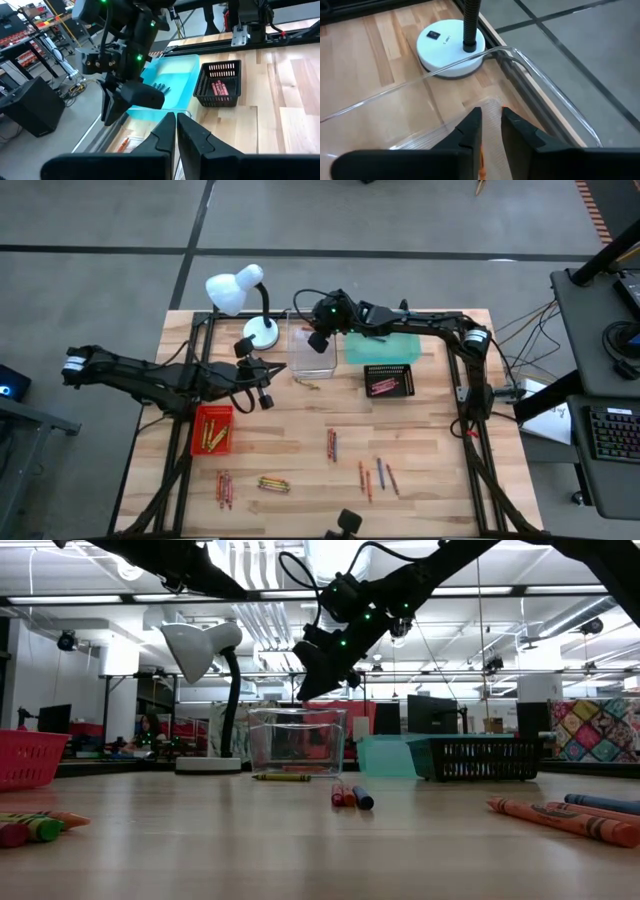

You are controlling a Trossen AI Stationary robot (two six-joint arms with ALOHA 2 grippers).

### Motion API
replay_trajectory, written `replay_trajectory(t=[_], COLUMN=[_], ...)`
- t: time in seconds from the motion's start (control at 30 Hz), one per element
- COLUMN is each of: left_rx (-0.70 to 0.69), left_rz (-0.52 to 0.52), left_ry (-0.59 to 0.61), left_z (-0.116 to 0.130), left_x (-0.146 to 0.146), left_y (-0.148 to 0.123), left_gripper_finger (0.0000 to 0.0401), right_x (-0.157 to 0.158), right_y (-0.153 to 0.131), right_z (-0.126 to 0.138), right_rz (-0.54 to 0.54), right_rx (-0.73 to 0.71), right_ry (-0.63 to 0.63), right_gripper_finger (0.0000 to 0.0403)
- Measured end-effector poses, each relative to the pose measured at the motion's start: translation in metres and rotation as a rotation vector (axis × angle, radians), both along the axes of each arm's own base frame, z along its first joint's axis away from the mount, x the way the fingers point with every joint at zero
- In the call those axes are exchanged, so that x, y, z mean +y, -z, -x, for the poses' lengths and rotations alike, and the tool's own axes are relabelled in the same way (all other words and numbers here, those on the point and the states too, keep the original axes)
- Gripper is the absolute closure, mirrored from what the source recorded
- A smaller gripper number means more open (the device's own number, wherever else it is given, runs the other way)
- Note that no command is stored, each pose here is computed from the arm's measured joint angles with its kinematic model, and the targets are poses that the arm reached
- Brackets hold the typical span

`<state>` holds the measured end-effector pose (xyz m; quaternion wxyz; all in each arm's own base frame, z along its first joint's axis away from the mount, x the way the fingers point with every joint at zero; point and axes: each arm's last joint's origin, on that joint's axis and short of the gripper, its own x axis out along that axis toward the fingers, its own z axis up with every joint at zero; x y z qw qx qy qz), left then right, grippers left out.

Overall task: Sort crayons
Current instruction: Put the green crayon into the orange bin

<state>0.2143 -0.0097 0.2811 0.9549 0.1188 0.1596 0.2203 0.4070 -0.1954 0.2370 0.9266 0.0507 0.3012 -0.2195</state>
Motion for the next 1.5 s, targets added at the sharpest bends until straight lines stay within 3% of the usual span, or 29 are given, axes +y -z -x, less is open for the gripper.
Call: replay_trajectory(t=[0.17, 0.33, 0.57, 0.87, 1.13, 1.5], left_rx=[-0.014, -0.001, 0.013, 0.009, -0.001, 0.083], left_rz=[0.005, 0.005, 0.053, 0.143, 0.269, 0.282], left_ry=[-0.001, -0.002, -0.018, -0.017, 0.088, 0.140], left_z=[0.000, -0.002, -0.010, -0.016, -0.022, -0.040], left_x=[0.000, 0.000, -0.001, -0.003, -0.009, -0.028], left_y=[-0.001, 0.001, 0.010, 0.018, 0.022, 0.047], left_gripper_finger=[0.0401, 0.0401, 0.0401, 0.0401, 0.0401, 0.0401], right_x=[0.002, 0.018, 0.068, 0.149, 0.213, 0.269], right_y=[-0.005, -0.030, -0.068, -0.087, -0.079, -0.049], right_z=[0.002, 0.010, 0.028, 0.051, 0.065, 0.089], right_rz=[-0.003, -0.015, -0.038, -0.104, -0.164, -0.258], right_rx=[-0.001, -0.024, 0.031, 0.152, 0.209, 0.259], right_ry=[-0.003, -0.015, -0.110, -0.273, -0.390, -0.452], right_gripper_finger=[0.0314, 0.0308, 0.0323, 0.0340, 0.0344, 0.0344])
